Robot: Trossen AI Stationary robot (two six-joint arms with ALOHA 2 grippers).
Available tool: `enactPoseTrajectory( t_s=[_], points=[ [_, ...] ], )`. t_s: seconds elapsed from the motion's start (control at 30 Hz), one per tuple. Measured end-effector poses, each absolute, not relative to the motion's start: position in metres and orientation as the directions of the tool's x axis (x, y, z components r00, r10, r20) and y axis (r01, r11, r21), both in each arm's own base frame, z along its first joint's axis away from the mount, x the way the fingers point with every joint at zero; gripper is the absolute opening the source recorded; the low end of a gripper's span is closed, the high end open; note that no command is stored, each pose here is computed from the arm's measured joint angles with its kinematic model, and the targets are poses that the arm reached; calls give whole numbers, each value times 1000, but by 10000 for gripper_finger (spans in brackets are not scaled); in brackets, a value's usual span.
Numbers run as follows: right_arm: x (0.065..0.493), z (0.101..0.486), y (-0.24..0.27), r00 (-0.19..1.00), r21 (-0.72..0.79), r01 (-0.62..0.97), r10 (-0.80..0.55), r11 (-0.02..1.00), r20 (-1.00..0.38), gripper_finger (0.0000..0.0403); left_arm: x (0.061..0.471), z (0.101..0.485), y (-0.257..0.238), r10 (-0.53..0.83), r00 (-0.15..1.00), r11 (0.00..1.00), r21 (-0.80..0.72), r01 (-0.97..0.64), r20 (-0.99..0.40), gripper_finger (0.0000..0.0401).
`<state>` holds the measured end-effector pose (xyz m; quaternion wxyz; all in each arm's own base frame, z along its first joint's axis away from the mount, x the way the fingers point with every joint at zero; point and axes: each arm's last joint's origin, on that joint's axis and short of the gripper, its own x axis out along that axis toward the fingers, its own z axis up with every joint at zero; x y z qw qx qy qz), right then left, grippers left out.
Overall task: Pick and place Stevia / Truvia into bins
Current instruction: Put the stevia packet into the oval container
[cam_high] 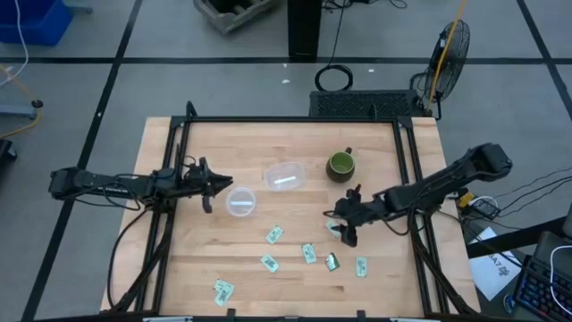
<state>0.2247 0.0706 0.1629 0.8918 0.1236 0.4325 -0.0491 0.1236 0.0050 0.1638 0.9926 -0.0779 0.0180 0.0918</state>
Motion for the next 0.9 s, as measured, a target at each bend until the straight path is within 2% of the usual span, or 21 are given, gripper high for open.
enactPoseTrajectory(
  t_s=[0.2, 0.4, 0.67, 0.9],
  points=[
    [225, 147, 81, 570, 99, 120, 13, 988, -822, 217, 124, 164, 5, 179, 983, 970, -156, -184, -45, 63],
    [226, 138, 85, 551, 42, 117, -30, 992, -834, 220, 124, 165, 5, 179, 983, 971, -154, -184, -42, 63],
    [230, 122, 90, 523, 26, 113, -37, 993, -851, 223, 124, 165, 5, 179, 983, 971, -152, -184, -42, 63],
    [231, 119, 90, 519, 3, 122, -61, 993, -853, 208, 124, 165, 5, 179, 983, 971, -151, -184, -43, 63]
  ],
)
